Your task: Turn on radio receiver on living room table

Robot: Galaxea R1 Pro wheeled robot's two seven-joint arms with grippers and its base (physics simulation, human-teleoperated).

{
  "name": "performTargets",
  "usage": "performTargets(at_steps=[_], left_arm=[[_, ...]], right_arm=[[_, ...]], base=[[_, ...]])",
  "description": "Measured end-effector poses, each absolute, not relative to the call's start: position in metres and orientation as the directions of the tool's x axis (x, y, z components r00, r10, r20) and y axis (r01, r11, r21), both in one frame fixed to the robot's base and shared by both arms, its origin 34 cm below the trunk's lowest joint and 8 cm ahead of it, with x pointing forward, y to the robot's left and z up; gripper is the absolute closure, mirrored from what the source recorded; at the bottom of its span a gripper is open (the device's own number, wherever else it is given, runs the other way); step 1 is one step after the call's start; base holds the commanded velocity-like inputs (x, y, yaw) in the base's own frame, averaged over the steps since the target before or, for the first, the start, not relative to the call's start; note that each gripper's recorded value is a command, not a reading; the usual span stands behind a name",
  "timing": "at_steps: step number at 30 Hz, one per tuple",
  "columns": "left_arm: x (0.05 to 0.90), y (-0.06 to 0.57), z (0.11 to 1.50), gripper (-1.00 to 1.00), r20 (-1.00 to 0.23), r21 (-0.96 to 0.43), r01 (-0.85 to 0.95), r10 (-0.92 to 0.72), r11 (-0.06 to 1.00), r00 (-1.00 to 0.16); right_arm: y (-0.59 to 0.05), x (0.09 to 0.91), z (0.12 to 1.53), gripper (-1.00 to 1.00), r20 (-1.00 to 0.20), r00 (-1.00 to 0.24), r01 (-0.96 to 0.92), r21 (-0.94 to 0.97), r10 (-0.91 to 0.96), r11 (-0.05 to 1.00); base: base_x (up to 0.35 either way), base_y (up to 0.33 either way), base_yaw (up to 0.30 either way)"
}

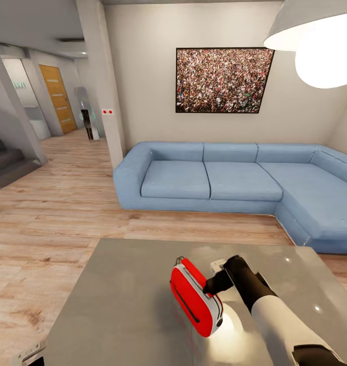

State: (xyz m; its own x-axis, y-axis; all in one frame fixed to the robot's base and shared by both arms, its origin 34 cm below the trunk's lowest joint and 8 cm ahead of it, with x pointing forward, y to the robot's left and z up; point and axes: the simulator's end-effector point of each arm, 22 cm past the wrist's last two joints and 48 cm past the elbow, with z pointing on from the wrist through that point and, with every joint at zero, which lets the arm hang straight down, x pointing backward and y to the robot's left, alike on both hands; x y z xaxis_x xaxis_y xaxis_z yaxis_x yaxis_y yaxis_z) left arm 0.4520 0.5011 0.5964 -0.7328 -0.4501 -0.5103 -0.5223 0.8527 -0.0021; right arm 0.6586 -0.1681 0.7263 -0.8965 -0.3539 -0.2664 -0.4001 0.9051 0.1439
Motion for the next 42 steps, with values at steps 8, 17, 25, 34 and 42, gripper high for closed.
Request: performTargets(at_steps=[8, 17, 25, 34, 42], left_arm=[[0.452, 0.503, 0.597, 1.00, -0.512, 0.000, -0.523, -0.450, 0.852, -0.732], [0.452, 0.504, 0.597, 1.00, -0.512, 0.001, -0.524, -0.449, 0.852, -0.732], [0.452, 0.504, 0.598, 1.00, -0.512, 0.001, -0.524, -0.449, 0.852, -0.732], [0.452, 0.504, 0.597, 1.00, -0.512, 0.001, -0.524, -0.449, 0.852, -0.732], [0.452, 0.505, 0.598, 1.00, -0.514, 0.001, -0.524, -0.449, 0.852, -0.731]], right_arm=[[-0.167, 0.657, 0.723, 1.00, -0.273, -0.892, -0.408, 0.147, -0.360, 0.901], [-0.156, 0.664, 0.716, 1.00, -0.356, -0.846, -0.470, 0.149, -0.396, 0.870], [-0.154, 0.662, 0.713, 1.00, -0.361, -0.841, -0.479, 0.154, -0.402, 0.864], [-0.154, 0.661, 0.712, 1.00, -0.359, -0.842, -0.478, 0.155, -0.402, 0.864], [-0.155, 0.660, 0.712, 1.00, -0.353, -0.845, -0.475, 0.153, -0.401, 0.866]], base=[[0.000, 0.000, 0.000], [0.000, 0.000, 0.000], [0.000, 0.000, 0.000], [0.000, 0.000, 0.000], [0.000, 0.000, 0.000]])
